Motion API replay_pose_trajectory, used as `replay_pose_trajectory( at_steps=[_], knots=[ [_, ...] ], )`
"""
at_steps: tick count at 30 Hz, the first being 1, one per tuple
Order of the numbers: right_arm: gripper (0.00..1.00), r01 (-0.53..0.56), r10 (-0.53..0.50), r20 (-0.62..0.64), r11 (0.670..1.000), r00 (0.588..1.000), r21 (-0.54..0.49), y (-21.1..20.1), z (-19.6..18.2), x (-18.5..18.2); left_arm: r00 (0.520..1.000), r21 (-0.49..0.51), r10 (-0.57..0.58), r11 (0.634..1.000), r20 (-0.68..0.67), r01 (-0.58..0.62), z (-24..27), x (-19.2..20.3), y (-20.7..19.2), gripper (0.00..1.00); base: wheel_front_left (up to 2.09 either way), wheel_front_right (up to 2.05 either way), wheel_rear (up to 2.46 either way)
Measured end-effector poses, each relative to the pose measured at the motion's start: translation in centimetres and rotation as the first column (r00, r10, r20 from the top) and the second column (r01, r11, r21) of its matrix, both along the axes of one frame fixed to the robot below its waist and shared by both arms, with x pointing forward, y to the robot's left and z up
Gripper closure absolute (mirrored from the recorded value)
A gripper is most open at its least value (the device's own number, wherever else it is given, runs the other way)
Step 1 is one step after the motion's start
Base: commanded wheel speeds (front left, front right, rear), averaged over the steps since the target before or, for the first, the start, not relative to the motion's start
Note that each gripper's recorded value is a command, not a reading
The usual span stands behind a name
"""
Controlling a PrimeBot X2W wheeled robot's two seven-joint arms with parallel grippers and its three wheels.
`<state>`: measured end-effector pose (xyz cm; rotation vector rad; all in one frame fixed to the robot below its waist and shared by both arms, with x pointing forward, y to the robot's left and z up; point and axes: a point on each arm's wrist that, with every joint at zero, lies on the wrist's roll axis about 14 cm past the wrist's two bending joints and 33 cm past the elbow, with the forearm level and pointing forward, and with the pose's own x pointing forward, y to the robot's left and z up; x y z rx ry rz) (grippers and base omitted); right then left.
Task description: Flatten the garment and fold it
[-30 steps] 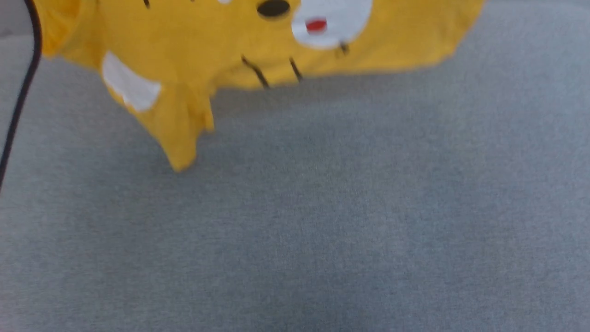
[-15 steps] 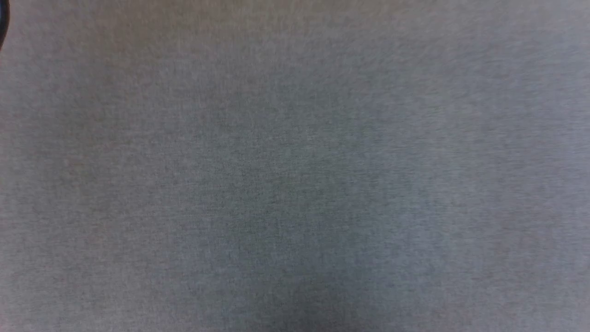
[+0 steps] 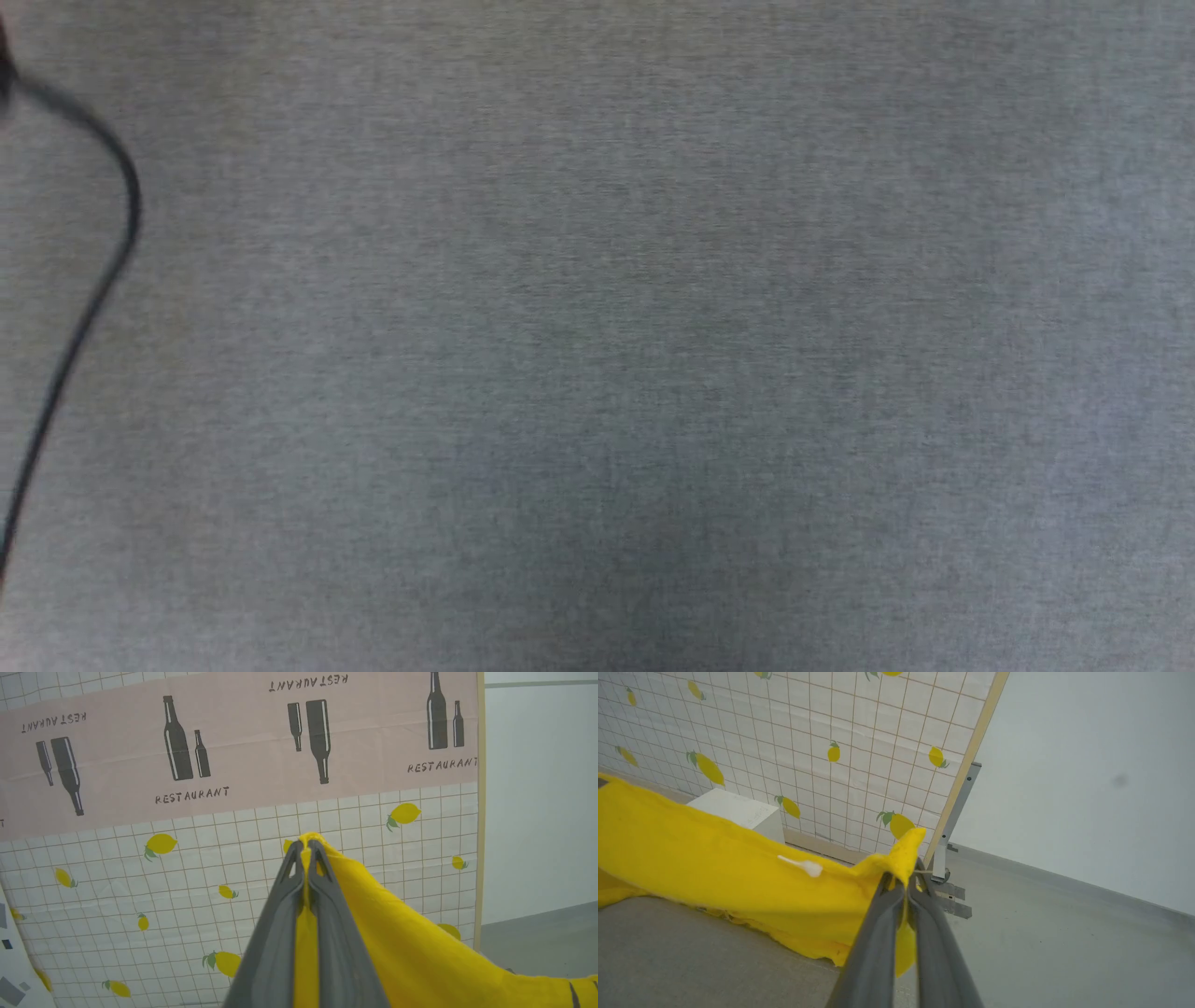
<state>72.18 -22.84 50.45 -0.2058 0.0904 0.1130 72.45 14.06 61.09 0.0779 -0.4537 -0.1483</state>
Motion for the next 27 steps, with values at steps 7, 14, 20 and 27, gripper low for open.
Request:
replay_pose_trajectory(
  at_steps=[7, 14, 20, 27],
  knots=[
    [1.0, -0.018, 0.017, 0.009, 0.996, 1.0, 0.087, -2.2, 0.4, -5.2, 0.993, -0.031, -0.057, 0.998, -0.099, 0.054, -3.1, -5.9, 0.4, 1.0, 0.0, 0.0, 0.0],
    [1.0, 0.017, -0.005, -0.071, 0.986, 0.997, 0.166, -3.2, -1.7, -12.7, 0.95, -0.058, -0.078, 0.996, -0.301, 0.064, -8.1, -14.5, 0.1, 1.0, 0.0, 0.0, 0.0],
    [1.0, 0.07, -0.039, -0.13, 0.968, 0.991, 0.24, -2.9, -2.8, -18.7, 0.858, -0.07, -0.072, 0.997, -0.508, 0.043, -12.9, -21.7, 0.1, 1.0, 0.0, 0.0, 0.0],
    [1.0, 0.2, -0.114, -0.294, 0.939, 0.949, 0.282, -3.5, -6.0, -26.6, 0.627, -0.096, -0.09, 0.995, -0.774, 0.025, -18.8, -30.2, -0.1, 1.0, 0.0, 0.0, 0.0]
  ],
)
